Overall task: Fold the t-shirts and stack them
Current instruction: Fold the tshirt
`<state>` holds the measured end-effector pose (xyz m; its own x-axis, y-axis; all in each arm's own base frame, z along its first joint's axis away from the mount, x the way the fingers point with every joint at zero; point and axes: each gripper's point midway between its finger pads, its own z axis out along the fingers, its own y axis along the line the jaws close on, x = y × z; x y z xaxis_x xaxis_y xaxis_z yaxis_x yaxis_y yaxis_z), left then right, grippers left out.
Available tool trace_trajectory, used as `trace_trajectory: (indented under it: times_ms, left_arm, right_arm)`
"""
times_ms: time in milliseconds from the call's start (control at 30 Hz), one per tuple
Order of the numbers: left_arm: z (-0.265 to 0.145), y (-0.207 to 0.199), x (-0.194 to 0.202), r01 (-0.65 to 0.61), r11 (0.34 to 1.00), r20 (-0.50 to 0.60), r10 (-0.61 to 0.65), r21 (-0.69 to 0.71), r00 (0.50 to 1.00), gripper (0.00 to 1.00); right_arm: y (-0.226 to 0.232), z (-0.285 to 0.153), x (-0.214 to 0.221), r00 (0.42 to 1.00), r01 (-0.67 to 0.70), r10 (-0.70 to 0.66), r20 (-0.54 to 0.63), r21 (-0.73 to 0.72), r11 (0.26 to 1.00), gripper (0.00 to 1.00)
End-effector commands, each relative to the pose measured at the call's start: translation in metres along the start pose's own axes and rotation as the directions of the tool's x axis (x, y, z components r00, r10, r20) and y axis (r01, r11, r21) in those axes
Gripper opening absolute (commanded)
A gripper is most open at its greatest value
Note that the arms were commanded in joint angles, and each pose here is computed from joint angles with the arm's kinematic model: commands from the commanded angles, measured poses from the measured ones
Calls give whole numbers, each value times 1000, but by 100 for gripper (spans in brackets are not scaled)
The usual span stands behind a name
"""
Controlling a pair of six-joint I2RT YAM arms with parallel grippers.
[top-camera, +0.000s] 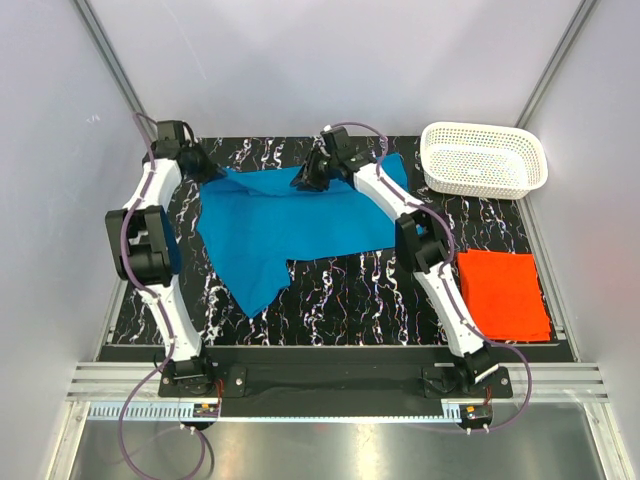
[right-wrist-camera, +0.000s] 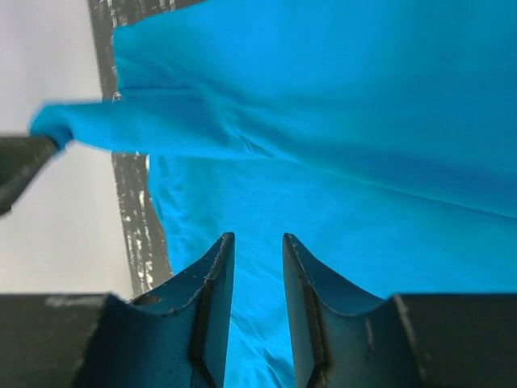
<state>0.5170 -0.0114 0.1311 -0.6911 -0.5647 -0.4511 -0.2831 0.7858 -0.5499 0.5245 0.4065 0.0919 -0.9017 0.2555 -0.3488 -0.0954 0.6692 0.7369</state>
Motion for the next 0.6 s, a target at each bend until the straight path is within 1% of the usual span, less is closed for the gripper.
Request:
trace_trajectory:
  times_ms: [0, 67, 133, 200, 267, 300, 333, 367, 400, 433, 567]
  left_arm:
    - [3, -15, -33, 17, 998, 55, -21, 68, 998, 0]
    - [12, -9, -37, 33, 997, 51, -37, 68, 998, 0]
    - [19, -6, -36, 47, 996, 38, -50, 73, 998, 0]
    - [23, -4, -35, 53, 996, 33, -55, 74, 998, 0]
    - [25, -3, -34, 60, 995, 30, -63, 77, 998, 0]
    - [25, -5, -34, 62, 995, 32, -65, 81, 997, 0]
    - [25, -4, -34, 65, 994, 33, -68, 82, 997, 0]
    - [24, -5, -36, 65, 994, 36, -68, 85, 997, 0]
    - [25, -5, -36, 64, 994, 38, -68, 85, 997, 0]
    - [24, -7, -38, 62, 994, 45, -66, 90, 997, 0]
    - [31, -8, -41, 60, 993, 42, -65, 104, 997, 0]
  right_arm:
    - [43, 8, 4, 1000, 17, -15, 15, -128, 992, 36]
    - [47, 18, 11, 1000, 8, -7, 9, -143, 990, 35]
    - [52, 27, 12, 1000, 10, -5, 27, -181, 983, 35]
    - [62, 35, 12, 998, -13, 25, 49, -240, 971, 35]
    - [57, 48, 15, 996, -53, 68, 49, -247, 967, 35]
    - [66, 50, 14, 996, -45, 65, 63, -272, 961, 36]
    - [59, 60, 19, 995, -56, 74, 59, -267, 962, 36]
    - [59, 63, 19, 995, -64, 84, 62, -273, 960, 36]
    - [71, 64, 19, 995, -50, 74, 73, -295, 954, 36]
    - [64, 71, 22, 994, -54, 79, 75, -286, 957, 35]
    - [68, 81, 31, 993, -45, 75, 95, -281, 959, 31]
